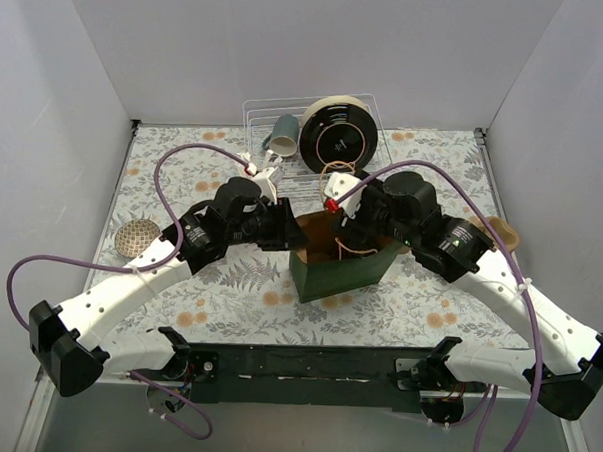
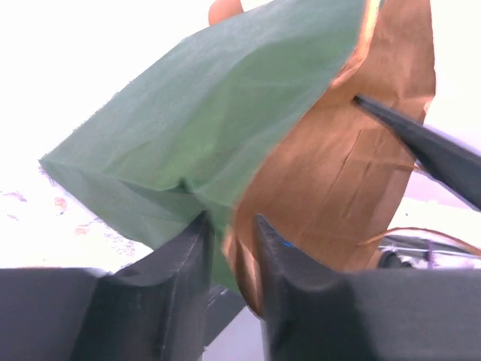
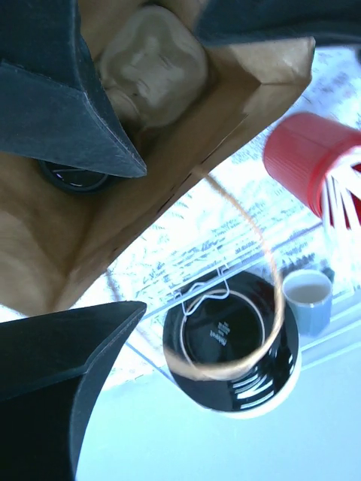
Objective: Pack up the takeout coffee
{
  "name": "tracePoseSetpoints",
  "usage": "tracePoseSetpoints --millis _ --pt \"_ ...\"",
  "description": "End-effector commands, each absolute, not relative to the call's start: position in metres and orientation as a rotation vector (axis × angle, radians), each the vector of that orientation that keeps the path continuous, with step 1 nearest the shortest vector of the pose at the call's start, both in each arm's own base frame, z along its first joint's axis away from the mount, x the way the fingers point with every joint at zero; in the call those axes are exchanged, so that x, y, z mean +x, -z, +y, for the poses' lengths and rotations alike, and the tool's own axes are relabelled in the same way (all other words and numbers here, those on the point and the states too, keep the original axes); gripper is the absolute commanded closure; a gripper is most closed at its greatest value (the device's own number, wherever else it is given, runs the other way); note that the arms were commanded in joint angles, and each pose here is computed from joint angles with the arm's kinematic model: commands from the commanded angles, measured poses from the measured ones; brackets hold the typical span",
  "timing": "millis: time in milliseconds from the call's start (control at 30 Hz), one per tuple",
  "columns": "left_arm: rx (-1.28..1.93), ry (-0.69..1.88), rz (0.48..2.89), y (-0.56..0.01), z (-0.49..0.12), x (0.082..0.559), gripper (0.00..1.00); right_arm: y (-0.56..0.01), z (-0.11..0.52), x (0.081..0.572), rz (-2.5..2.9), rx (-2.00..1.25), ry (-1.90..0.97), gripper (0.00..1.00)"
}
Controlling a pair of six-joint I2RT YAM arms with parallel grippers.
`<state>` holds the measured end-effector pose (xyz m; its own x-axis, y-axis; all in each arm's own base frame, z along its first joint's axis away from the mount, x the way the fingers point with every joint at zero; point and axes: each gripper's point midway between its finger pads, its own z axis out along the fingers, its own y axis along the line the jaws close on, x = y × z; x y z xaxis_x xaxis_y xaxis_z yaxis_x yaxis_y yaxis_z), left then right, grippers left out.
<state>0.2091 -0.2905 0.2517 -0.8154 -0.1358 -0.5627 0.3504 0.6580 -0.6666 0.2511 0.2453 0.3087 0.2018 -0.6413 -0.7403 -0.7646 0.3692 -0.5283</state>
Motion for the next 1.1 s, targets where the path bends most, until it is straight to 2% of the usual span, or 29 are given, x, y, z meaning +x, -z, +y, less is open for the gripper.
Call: tracePoseSetpoints --millis 0,167,200,233,333,633,733,767,967,1067 --pt "0.153 1.037 2.26 -0.269 -0.285 0.216 0.6 -0.367 0.244 0.265 1.444 -1.092 -0.15 0.26" --pt "0.165 1.0 2.231 -0.282 -0.284 0.225 0.42 -0.379 0.242 0.27 1.493 -0.99 -0.171 0.29" --pt "0.163 0.994 2.224 -0.284 -0.284 0.226 0.32 -0.382 0.242 0.271 1.494 -0.972 -0.178 0.29" --pt "0.173 0.989 2.212 -0.287 -0.283 0.227 0.28 -0.387 0.244 0.271 1.482 -0.942 -0.198 0.29" --pt "0.19 0.972 2.17 -0.298 -0.282 0.232 0.2 -0.394 0.244 0.269 1.493 -0.874 -0.247 0.31" --pt "0.105 0.825 2.081 -0.334 -0.266 0.258 0.16 -0.411 0.245 0.271 1.597 -0.632 -0.384 0.34" --pt "0.065 0.757 2.019 -0.355 -0.253 0.268 0.09 -0.423 0.244 0.273 1.626 -0.565 -0.403 0.34" --pt "0.045 0.719 1.997 -0.361 -0.247 0.273 0.02 -0.432 0.245 0.275 1.624 -0.547 -0.413 0.34" --pt "-0.004 0.523 1.943 -0.382 -0.214 0.285 0.02 -0.434 0.254 0.265 1.679 -0.537 -0.509 0.35" --pt "-0.079 0.418 1.965 -0.376 -0.196 0.291 0.09 -0.432 0.253 0.261 1.674 -0.539 -0.524 0.35"
